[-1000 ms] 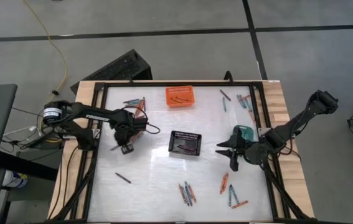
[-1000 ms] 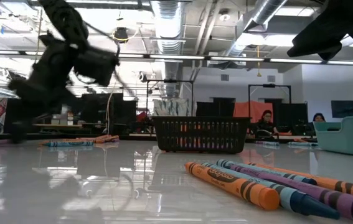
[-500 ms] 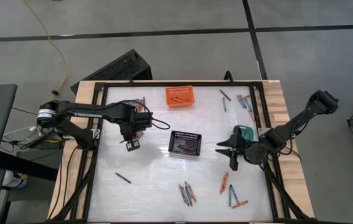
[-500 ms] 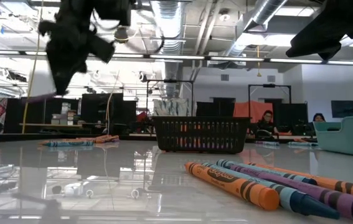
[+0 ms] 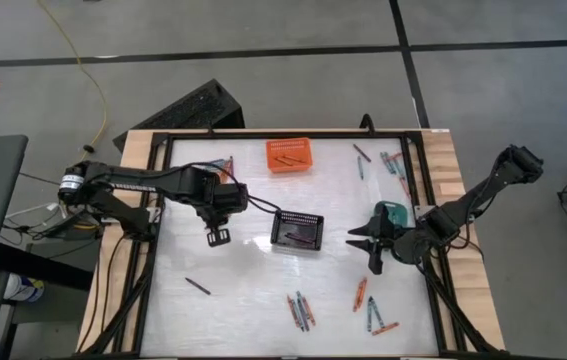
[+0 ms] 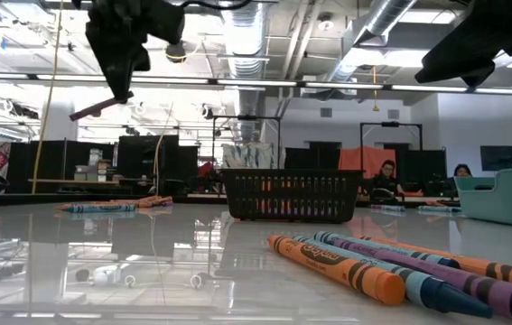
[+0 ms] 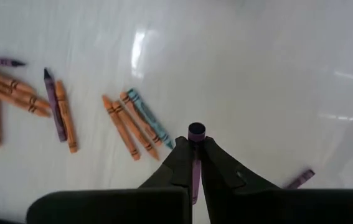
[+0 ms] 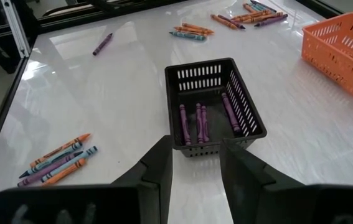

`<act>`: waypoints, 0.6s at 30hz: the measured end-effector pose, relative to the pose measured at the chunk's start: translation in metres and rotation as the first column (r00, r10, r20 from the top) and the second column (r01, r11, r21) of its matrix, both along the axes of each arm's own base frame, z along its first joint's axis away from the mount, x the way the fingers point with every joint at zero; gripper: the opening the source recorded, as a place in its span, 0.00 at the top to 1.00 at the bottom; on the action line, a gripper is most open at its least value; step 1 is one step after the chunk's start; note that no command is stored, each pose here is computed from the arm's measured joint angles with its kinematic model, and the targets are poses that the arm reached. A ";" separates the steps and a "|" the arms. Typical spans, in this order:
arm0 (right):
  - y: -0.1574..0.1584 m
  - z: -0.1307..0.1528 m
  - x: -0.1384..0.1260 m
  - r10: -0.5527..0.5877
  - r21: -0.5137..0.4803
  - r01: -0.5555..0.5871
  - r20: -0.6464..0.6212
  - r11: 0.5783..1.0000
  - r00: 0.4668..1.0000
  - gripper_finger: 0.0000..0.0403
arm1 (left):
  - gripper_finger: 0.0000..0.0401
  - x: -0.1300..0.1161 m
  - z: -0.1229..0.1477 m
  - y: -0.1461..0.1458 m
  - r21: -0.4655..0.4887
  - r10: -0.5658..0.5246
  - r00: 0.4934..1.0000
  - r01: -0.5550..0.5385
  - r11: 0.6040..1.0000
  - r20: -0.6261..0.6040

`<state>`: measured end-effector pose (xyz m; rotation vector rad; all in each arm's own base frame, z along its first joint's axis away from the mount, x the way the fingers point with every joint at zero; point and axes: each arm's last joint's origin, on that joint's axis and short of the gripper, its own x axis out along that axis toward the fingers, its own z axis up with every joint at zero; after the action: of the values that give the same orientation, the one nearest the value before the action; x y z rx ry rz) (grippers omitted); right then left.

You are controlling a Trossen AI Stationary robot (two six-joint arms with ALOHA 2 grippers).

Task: Sort crayons
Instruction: Put the violet crayon into the black bin

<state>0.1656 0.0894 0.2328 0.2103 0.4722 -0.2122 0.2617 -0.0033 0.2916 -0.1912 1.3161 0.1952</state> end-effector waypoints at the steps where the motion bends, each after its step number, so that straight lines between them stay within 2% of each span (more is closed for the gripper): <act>1: 0.000 0.000 0.000 0.000 0.000 0.000 0.000 1.000 1.000 0.68 | 1.00 0.001 0.001 -0.001 0.000 -0.003 1.000 0.003 1.000 0.009; 11: 0.000 0.000 0.000 0.005 -0.008 -0.005 -0.001 1.000 1.000 0.68 | 1.00 0.015 0.008 -0.013 0.008 -0.067 0.983 0.067 0.998 0.171; 18: 0.000 0.000 0.000 0.005 -0.010 -0.005 -0.002 1.000 1.000 0.68 | 1.00 0.028 0.015 -0.017 0.047 -0.145 0.937 0.137 0.990 0.319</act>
<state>0.1656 0.0894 0.2328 0.1994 0.4732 -0.2092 0.2898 -0.0200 0.3071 -0.1018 0.9962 0.0544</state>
